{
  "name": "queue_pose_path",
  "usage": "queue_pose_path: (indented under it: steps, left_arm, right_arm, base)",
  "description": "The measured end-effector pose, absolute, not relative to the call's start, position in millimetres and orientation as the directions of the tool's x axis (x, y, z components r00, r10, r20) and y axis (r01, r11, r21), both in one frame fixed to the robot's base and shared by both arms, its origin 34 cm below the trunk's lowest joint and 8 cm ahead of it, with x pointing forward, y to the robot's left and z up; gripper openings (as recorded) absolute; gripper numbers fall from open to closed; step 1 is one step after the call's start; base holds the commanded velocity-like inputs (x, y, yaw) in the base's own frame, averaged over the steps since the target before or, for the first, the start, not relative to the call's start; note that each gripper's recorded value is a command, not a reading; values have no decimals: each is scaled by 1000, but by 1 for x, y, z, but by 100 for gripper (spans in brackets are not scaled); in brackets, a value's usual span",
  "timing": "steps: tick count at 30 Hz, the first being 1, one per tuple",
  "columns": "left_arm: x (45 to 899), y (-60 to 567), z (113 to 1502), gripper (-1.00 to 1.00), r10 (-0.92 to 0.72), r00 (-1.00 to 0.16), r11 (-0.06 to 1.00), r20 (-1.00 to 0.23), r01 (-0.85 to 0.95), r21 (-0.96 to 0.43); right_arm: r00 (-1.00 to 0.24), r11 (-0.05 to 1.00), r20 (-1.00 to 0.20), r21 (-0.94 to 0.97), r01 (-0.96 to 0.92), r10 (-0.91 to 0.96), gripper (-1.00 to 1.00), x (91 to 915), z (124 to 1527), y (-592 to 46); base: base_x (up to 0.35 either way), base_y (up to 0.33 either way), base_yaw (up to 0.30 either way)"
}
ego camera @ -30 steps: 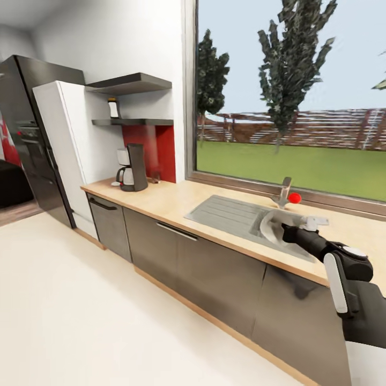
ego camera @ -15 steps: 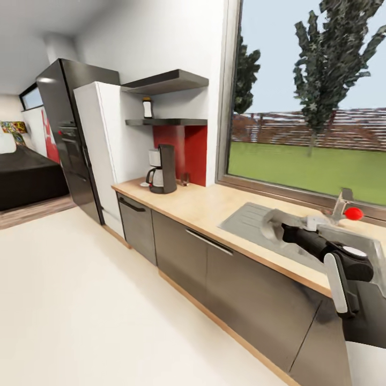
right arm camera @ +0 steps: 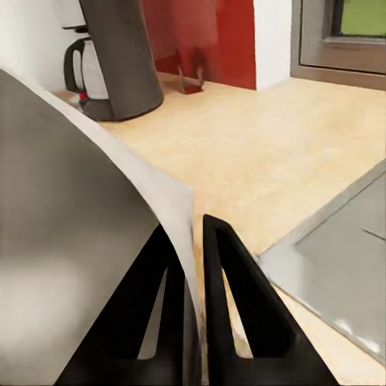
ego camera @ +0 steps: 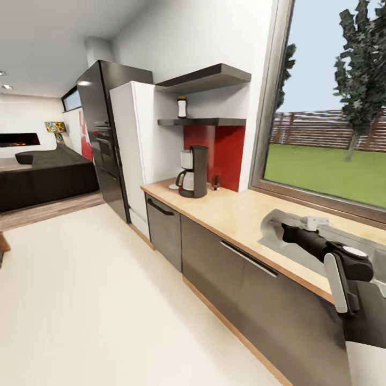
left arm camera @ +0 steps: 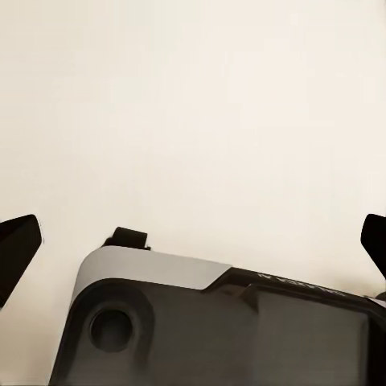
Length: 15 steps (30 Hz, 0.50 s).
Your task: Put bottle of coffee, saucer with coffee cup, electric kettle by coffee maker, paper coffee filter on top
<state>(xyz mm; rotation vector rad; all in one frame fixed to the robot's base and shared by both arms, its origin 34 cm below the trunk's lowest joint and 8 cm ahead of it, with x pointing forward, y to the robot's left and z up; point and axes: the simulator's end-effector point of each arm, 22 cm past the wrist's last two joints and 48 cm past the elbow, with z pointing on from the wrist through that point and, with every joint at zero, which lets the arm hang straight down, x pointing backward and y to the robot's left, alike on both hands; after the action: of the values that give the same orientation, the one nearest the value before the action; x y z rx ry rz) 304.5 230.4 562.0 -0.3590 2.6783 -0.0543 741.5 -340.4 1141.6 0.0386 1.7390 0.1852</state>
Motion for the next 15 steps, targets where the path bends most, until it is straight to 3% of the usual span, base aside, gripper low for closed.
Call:
queue_pose_path:
  steps: [15]
  left_arm:
    - [304,230,562,100,-259,-872,966,-416,-242,-94]
  right_arm:
    - [-177,986,-976,146,-79,130,-100,742,1142,-340]
  base:
    - [301,184,272]
